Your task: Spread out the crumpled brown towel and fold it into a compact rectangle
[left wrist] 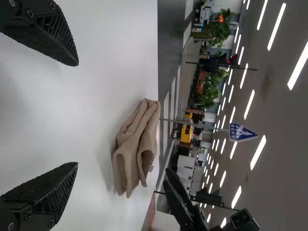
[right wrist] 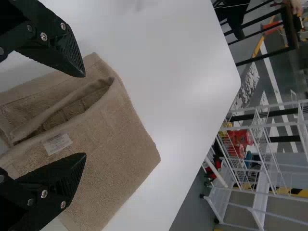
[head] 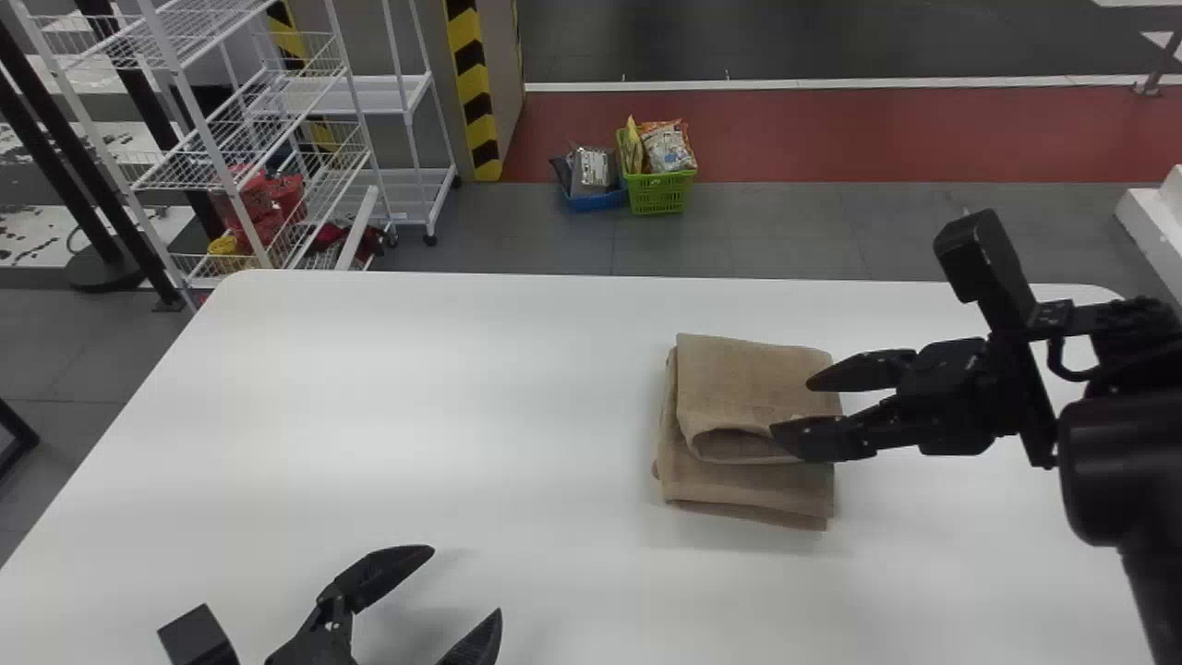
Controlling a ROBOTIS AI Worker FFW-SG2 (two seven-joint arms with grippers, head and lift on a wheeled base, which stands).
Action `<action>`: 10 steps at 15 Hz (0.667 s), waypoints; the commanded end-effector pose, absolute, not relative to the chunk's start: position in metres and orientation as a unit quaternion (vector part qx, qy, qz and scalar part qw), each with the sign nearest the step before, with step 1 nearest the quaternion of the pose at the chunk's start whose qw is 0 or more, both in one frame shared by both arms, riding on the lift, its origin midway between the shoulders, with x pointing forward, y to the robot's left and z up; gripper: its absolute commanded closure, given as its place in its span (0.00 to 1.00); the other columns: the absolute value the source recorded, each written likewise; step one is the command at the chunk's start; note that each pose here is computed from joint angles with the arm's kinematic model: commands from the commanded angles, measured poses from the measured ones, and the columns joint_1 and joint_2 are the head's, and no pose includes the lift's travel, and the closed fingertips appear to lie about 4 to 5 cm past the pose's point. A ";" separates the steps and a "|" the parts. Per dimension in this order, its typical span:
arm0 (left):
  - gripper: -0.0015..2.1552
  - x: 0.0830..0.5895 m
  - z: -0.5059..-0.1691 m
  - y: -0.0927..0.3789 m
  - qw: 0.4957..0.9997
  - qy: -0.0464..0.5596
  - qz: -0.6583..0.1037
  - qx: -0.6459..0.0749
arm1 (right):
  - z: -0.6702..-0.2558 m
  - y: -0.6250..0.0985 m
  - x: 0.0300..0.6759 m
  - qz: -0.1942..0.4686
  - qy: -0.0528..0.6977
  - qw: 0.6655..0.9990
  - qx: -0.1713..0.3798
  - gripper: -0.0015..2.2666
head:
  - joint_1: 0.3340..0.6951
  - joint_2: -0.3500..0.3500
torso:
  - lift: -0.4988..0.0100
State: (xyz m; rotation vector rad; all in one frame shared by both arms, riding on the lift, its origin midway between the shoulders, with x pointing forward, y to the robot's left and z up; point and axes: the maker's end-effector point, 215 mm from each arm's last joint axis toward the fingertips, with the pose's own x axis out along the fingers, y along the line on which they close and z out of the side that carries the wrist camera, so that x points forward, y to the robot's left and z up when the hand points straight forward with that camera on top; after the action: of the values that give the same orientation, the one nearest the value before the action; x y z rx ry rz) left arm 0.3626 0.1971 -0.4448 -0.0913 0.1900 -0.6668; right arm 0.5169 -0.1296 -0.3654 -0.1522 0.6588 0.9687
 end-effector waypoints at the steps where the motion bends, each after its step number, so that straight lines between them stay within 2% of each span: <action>1: 0.03 0.362 -0.444 0.196 0.939 0.091 -0.327 -0.046 | -0.377 -0.131 0.520 0.457 0.323 0.826 -0.064 0.19 | 1.00 0.62 | 0.73; 2: 0.03 0.362 -0.444 0.196 0.939 0.091 -0.327 -0.046 | -0.384 -0.130 0.520 0.457 0.331 0.823 -0.064 0.23 | 1.00 0.62 | 0.73; 10: 0.03 0.361 -0.444 0.197 0.939 0.090 -0.328 -0.046 | -0.430 -0.134 0.510 0.452 0.380 0.804 -0.070 0.28 | 1.00 0.61 | 0.73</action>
State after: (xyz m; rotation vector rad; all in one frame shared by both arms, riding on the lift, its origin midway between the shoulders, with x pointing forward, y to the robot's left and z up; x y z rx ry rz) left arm 0.3614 0.1971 -0.4440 -0.0917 0.1856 -0.6706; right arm 0.5129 -0.1351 -0.4249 -0.1569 0.8019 0.9604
